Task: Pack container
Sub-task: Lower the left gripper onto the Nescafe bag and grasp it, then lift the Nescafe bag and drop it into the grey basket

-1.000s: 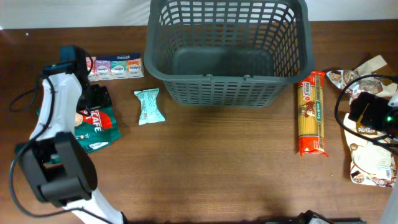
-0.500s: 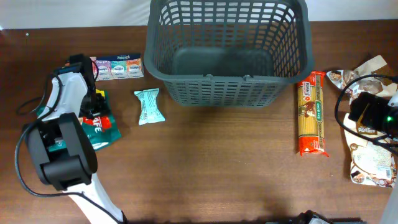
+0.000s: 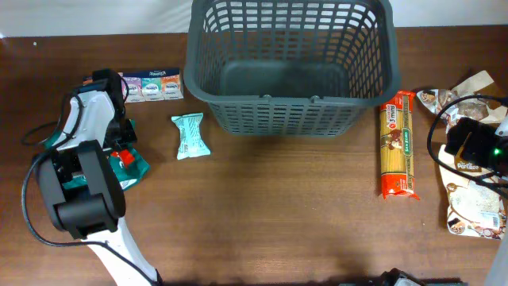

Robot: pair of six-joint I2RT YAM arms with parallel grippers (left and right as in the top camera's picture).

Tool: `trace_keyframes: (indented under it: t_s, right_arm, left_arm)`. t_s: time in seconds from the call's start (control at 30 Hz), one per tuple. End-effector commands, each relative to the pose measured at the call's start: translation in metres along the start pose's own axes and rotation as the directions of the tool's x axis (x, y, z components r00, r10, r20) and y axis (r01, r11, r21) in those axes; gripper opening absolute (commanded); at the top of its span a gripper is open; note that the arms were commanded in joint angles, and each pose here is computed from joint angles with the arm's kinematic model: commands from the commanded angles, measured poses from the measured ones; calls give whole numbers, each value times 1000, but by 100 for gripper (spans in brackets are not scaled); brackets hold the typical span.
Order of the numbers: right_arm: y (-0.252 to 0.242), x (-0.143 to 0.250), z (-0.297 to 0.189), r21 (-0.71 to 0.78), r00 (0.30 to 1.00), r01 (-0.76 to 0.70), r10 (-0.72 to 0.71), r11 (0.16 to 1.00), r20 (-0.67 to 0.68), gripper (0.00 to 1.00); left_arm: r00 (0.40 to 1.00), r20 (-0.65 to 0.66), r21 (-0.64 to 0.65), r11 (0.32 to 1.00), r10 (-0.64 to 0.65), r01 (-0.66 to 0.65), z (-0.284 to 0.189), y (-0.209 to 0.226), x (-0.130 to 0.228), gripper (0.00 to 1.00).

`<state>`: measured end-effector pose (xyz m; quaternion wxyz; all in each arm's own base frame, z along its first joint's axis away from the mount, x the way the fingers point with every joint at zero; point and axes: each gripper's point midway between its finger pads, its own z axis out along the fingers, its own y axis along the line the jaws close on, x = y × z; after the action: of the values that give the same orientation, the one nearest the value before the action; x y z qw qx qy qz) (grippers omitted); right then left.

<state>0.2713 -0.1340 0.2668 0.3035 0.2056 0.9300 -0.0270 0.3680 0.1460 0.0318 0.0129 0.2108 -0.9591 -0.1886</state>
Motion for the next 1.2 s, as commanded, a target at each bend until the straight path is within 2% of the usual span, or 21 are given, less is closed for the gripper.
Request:
trace_keyframes:
  t_s: [0.0, 0.2, 0.4, 0.73, 0.9, 1.17]
  right_arm:
    - [-3, -4, -3, 16, 1000, -4, 4, 1000, 12, 99]
    - [-3, -4, -3, 16, 1000, -4, 4, 1000, 12, 99]
    - [-3, -4, -3, 16, 1000, -4, 4, 1000, 12, 99]
    - [-3, -4, -3, 16, 1000, -4, 4, 1000, 12, 99]
    - [-3, -4, -3, 15, 1000, -4, 4, 1000, 12, 99]
    - [-3, -4, -3, 16, 1000, -4, 4, 1000, 12, 99]
  left_arm:
    - [994, -110, 19, 1000, 15, -13, 37, -13, 20, 2]
    - [993, -113, 20, 1000, 17, -15, 32, -11, 18, 2]
    - [996, -86, 28, 1000, 7, -4, -6, 0, -3, 2]
    - [996, 89, 178, 984, 8, -23, -94, 5, -49, 2]
    - [983, 178, 242, 966, 49, -92, -131, 6, -58, 2]
    - [943, 333, 305, 945, 12, -119, -209, 24, -66, 2]
